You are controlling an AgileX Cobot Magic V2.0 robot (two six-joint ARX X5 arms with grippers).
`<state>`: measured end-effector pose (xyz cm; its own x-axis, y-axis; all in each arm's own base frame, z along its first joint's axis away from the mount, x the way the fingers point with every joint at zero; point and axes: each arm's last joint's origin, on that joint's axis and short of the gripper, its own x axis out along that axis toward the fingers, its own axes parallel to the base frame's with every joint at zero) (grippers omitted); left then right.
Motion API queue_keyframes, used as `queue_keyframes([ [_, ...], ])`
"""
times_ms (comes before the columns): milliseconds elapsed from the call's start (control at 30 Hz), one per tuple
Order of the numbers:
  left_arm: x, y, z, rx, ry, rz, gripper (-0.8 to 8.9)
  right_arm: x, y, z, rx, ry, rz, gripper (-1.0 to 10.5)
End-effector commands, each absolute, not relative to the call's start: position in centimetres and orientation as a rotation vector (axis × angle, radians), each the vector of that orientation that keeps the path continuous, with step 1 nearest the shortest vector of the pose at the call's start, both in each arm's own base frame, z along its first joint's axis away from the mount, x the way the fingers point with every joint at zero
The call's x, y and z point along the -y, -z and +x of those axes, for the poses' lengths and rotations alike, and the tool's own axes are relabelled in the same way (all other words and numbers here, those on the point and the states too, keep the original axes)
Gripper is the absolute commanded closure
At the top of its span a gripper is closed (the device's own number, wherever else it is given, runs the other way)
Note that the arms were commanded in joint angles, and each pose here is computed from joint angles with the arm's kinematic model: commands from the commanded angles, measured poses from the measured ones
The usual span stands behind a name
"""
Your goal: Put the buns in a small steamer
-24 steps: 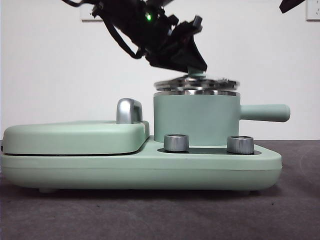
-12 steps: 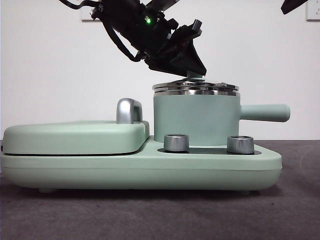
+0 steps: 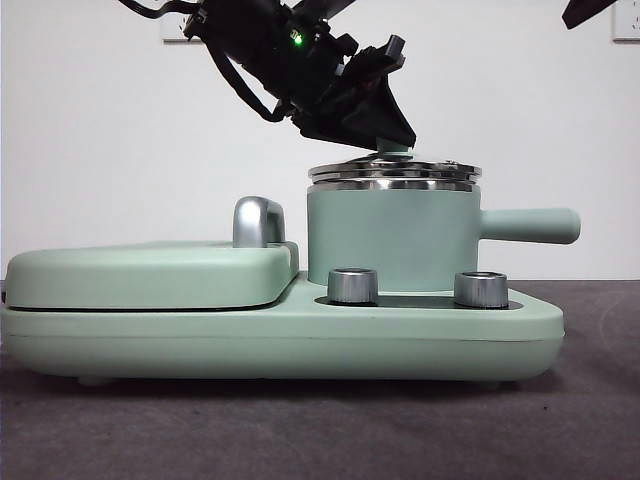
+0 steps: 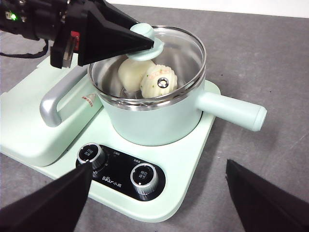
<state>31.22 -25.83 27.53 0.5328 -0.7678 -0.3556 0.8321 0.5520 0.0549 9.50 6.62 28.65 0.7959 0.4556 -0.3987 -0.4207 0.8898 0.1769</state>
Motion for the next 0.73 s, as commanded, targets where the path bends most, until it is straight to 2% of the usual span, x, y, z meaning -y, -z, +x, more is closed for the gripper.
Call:
queue_keyframes([
  [33, 26.62, -27.28, 31.64, -0.286, 0.981, 0.225, 8.0, -6.76, -28.72, 9.5, -0.446, -0.479, 0.088, 5.2],
  [500, 26.32, -26.51, 31.65, -0.362, 0.975, 0.236, 7.97, -6.76, -28.74, 9.51, -0.444, -0.478, 0.089, 5.2],
  [567, 26.3, -26.45, 31.62, -0.372, 0.975, 0.235, 7.33, -6.76, -28.74, 9.51, -0.444, -0.479, 0.089, 5.2],
  [667, 26.28, -26.64, 31.59, -0.375, 0.97, 0.211, 5.34, -6.76, -28.74, 9.51, -0.444, -0.478, 0.089, 5.2],
  [733, 26.24, -26.85, 31.54, -0.374, 0.967, 0.199, 4.96, -6.76, -28.74, 9.51, -0.444, -0.479, 0.089, 5.2],
])
